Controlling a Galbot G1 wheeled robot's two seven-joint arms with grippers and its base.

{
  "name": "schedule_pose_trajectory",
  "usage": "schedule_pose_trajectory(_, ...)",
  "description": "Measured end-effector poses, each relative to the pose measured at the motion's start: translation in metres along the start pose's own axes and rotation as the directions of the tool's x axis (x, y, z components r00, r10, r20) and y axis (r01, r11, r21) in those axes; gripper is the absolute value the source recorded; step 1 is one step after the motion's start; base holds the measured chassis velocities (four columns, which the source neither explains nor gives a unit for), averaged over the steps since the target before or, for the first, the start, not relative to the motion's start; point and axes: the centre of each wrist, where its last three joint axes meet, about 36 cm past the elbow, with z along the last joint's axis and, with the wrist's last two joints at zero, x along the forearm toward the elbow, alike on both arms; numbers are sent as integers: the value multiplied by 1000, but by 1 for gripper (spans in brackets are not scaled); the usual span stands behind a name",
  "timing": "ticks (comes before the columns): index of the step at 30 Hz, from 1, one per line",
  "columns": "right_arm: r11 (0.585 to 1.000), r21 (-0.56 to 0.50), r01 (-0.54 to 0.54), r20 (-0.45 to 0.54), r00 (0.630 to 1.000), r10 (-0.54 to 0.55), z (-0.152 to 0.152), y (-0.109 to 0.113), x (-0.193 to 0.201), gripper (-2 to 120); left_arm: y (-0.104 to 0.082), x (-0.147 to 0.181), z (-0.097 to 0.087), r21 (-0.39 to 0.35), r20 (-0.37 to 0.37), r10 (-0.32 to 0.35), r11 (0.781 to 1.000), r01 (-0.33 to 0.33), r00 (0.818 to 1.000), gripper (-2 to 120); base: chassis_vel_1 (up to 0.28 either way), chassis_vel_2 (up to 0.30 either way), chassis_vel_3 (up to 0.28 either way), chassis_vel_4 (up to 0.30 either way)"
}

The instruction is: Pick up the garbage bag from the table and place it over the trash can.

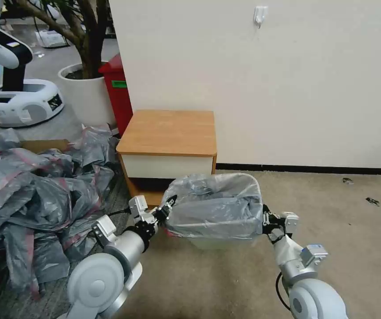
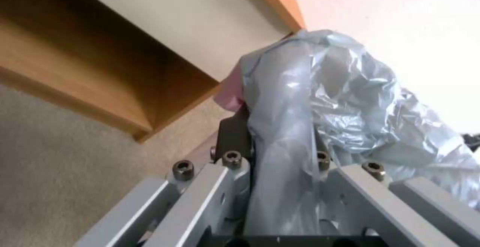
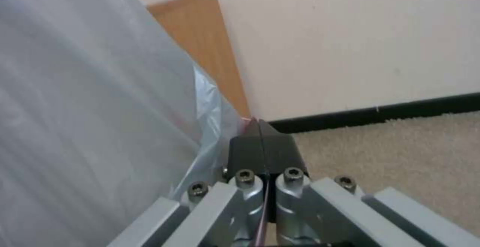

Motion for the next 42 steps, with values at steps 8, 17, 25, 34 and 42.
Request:
schedule_pose_trajectory(8,1000,14,-7,6,1000,7,0,-1,1,0,0,3,-14,-22,30,7,1000,-7,1000,8,0,0,0,0)
schedule_pose_trajectory(17,997,-70,20,68,998,-15,-40,18,24,34,14,-4,-20,-51,61,-45,998,49,997,7,0,0,0,0)
schedule_pose_trajectory(25,989,-146,26,98,995,-12,-68,27,37,62,32,-15,-21,-105,87,-103,988,112,991,7,0,0,0,0)
schedule_pose_trajectory(34,982,-68,179,201,966,-162,-139,42,42,97,34,-19,-1,-355,140,-100,924,144,985,7,0,0,0,0)
schedule_pose_trajectory(42,869,189,457,19,883,-468,-157,57,35,73,24,-7,12,-531,158,-49,838,127,986,7,0,0,0,0)
